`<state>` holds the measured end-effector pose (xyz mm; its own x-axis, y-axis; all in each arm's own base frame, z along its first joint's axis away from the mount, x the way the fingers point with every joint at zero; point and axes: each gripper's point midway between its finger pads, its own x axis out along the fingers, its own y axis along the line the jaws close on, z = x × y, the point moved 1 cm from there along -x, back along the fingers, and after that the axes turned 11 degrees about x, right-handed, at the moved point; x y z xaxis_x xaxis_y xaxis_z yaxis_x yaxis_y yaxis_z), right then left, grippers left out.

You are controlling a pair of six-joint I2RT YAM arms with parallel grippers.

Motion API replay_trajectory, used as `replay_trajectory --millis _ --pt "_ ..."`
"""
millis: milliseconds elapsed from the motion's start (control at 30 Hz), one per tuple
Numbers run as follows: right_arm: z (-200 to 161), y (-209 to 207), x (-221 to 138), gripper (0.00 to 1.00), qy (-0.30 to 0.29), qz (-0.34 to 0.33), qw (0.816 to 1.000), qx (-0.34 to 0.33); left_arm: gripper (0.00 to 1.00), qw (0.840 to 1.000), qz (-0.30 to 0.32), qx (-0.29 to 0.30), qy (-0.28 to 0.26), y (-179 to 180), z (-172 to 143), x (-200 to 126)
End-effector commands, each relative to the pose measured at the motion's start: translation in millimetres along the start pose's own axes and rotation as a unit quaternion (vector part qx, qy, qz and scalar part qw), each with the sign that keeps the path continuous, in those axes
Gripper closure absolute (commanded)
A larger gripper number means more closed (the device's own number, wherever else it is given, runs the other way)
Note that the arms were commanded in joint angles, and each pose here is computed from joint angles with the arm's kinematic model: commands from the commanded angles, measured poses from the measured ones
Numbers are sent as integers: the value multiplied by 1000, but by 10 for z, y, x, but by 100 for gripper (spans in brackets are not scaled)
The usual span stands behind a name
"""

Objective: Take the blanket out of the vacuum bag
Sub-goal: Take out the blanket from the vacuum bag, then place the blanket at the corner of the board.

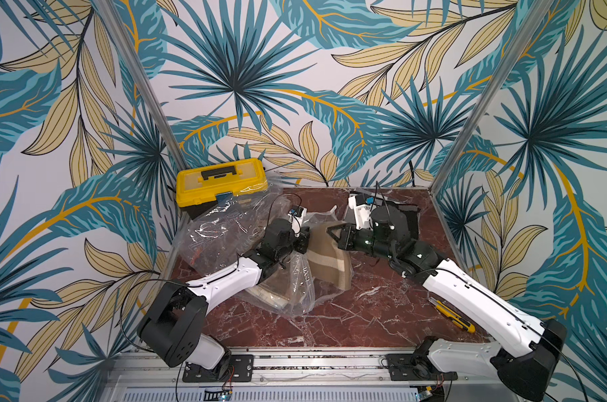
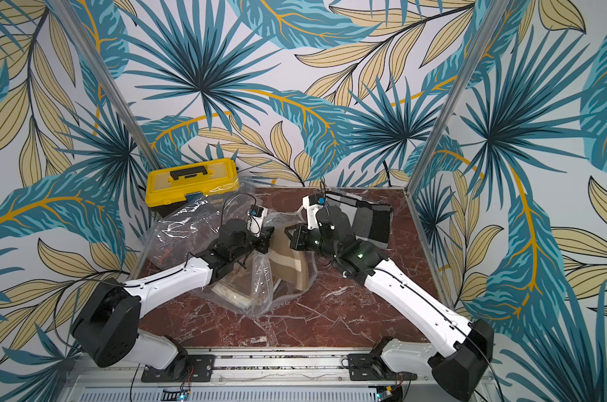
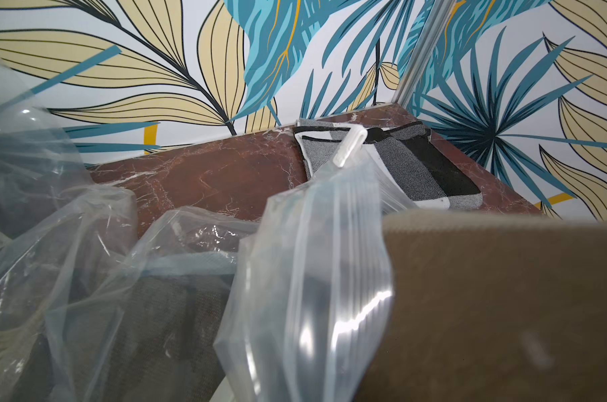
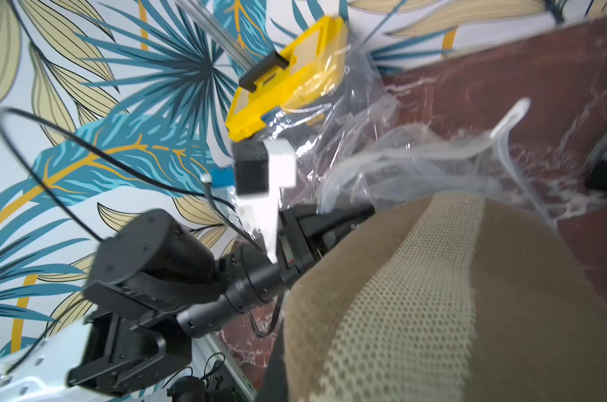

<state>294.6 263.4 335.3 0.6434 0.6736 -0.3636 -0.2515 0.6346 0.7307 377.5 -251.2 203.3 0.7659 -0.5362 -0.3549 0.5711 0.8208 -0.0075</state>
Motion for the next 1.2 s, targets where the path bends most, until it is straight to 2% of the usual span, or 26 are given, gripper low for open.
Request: replay_trajectory --millis 0,133,367,567,700,900,1167 --pt "227 65 -160 100 -45 -19 997 -58 100 1000 5 -7 0 36 -54 -22" --pt "450 71 -329 100 -83 -54 991 -92 100 1000 8 -3 6 42 -87 -62" --pt "916 196 -850 100 -169 -103 969 -147 100 1000 12 -3 12 52 -152 -135" --pt "1165 117 -1057 100 -204 -168 948 -179 100 1000 7 -9 16 34 -233 -135" --pt "1305 -124 -1005 100 -205 -216 939 -174 100 1000 2 -11 13 18 -216 -148" --pt "1450 -689 -680 100 -167 -258 943 -131 100 1000 -1 -8 16 11 -224 -176" --pt "1802 -1227 -344 100 -142 -278 944 -102 100 1000 -5 -9 18 -5 -273 -211"
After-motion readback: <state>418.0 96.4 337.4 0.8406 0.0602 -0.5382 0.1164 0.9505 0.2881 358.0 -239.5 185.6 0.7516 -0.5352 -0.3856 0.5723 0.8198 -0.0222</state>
